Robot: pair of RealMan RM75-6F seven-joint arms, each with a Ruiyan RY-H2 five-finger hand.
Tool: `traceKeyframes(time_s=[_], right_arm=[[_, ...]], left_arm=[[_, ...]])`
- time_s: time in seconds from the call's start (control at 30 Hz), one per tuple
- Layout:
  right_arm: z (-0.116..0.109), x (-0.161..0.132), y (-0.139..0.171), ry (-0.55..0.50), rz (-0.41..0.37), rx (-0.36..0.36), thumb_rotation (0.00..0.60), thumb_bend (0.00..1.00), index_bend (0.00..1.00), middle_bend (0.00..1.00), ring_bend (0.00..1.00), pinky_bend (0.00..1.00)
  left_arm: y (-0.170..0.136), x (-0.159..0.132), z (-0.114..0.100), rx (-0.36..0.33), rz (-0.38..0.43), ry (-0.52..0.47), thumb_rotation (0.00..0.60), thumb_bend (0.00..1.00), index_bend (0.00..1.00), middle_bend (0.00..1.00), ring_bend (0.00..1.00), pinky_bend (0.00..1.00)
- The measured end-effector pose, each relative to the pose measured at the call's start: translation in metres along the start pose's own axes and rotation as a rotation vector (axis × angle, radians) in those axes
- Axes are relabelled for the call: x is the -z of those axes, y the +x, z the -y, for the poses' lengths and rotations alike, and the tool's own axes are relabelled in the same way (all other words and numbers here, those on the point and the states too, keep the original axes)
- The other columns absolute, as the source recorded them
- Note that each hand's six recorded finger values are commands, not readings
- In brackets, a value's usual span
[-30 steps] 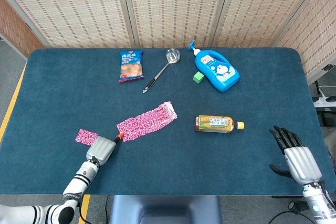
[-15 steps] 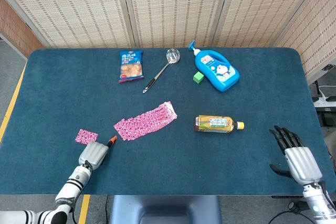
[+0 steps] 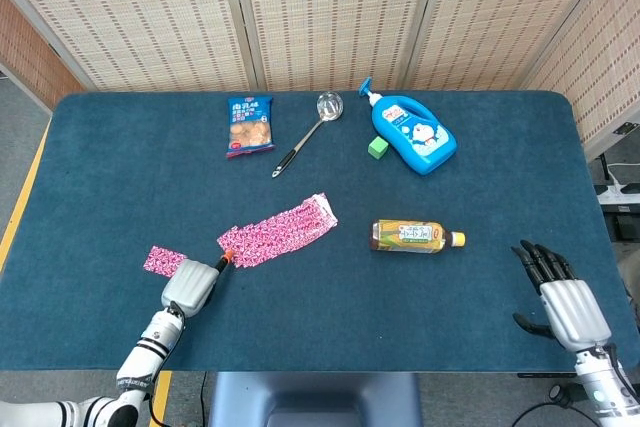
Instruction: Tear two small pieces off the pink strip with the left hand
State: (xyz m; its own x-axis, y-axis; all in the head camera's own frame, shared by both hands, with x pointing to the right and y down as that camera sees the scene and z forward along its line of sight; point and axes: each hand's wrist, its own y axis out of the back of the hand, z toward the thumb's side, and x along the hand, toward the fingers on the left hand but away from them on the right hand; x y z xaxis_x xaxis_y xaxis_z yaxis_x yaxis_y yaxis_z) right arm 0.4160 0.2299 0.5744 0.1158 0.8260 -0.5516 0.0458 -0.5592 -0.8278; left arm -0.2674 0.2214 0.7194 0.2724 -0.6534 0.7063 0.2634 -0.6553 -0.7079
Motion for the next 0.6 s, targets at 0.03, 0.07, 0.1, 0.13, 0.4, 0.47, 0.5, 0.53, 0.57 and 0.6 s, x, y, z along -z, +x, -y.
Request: traceKeyframes(time_s=[0.03, 0.07, 0.1, 0.13, 0.4, 0.47, 0.5, 0.53, 0.57, 0.6], right_arm=[[0.0, 0.0, 0.0, -0.001, 0.0, 0.001, 0.6, 0.09, 0.0, 0.0, 0.0, 0.11], [-0.001, 0.0, 0.0, -0.002, -0.001, 0.001, 0.6, 0.09, 0.0, 0.0, 0.0, 0.11], [-0.001, 0.0, 0.0, -0.002, -0.001, 0.002, 0.6, 0.09, 0.0, 0.0, 0.0, 0.11], [-0.001, 0.0, 0.0, -0.002, -0.001, 0.002, 0.6, 0.09, 0.0, 0.0, 0.0, 0.11], [-0.001, 0.001, 0.0, -0.003, 0.001, -0.002, 0.6, 0.09, 0.0, 0.0, 0.0, 0.11], [-0.001, 0.001, 0.0, -0.002, 0.002, -0.003, 0.6, 0.09, 0.0, 0.0, 0.0, 0.11], [0.0, 0.001, 0.0, -0.002, 0.002, -0.004, 0.6, 0.09, 0.0, 0.0, 0.0, 0.11], [0.0, 0.001, 0.0, -0.002, 0.002, -0.004, 0.6, 0.09, 0.0, 0.0, 0.0, 0.11], [0.0, 0.001, 0.0, -0.002, 0.002, -0.005, 0.6, 0.09, 0.0, 0.0, 0.0, 0.11], [0.0, 0.001, -0.001, -0.002, 0.002, -0.004, 0.6, 0.09, 0.0, 0.0, 0.0, 0.11]], left_arm=[[0.001, -0.002, -0.001, -0.006, 0.001, -0.002, 0.6, 0.82, 0.05, 0.68, 0.74, 0.71], [0.002, -0.003, -0.001, -0.007, 0.002, -0.004, 0.6, 0.82, 0.04, 0.68, 0.74, 0.71], [0.003, -0.003, 0.0, -0.007, 0.003, -0.004, 0.6, 0.82, 0.03, 0.68, 0.74, 0.71], [0.004, -0.005, 0.0, -0.005, 0.004, -0.004, 0.6, 0.82, 0.03, 0.68, 0.74, 0.71], [0.014, -0.012, 0.01, 0.028, 0.013, -0.006, 0.6, 0.82, 0.02, 0.69, 0.74, 0.71], [0.016, -0.013, 0.013, 0.039, 0.015, -0.009, 0.6, 0.82, 0.02, 0.68, 0.74, 0.71], [0.016, -0.013, 0.015, 0.044, 0.016, -0.01, 0.6, 0.82, 0.02, 0.68, 0.74, 0.71], [0.017, -0.014, 0.017, 0.052, 0.017, -0.009, 0.6, 0.82, 0.02, 0.69, 0.74, 0.71], [0.018, -0.014, 0.018, 0.058, 0.019, -0.008, 0.6, 0.82, 0.02, 0.69, 0.74, 0.71], [0.018, -0.014, 0.02, 0.065, 0.021, -0.005, 0.6, 0.82, 0.02, 0.69, 0.74, 0.71]])
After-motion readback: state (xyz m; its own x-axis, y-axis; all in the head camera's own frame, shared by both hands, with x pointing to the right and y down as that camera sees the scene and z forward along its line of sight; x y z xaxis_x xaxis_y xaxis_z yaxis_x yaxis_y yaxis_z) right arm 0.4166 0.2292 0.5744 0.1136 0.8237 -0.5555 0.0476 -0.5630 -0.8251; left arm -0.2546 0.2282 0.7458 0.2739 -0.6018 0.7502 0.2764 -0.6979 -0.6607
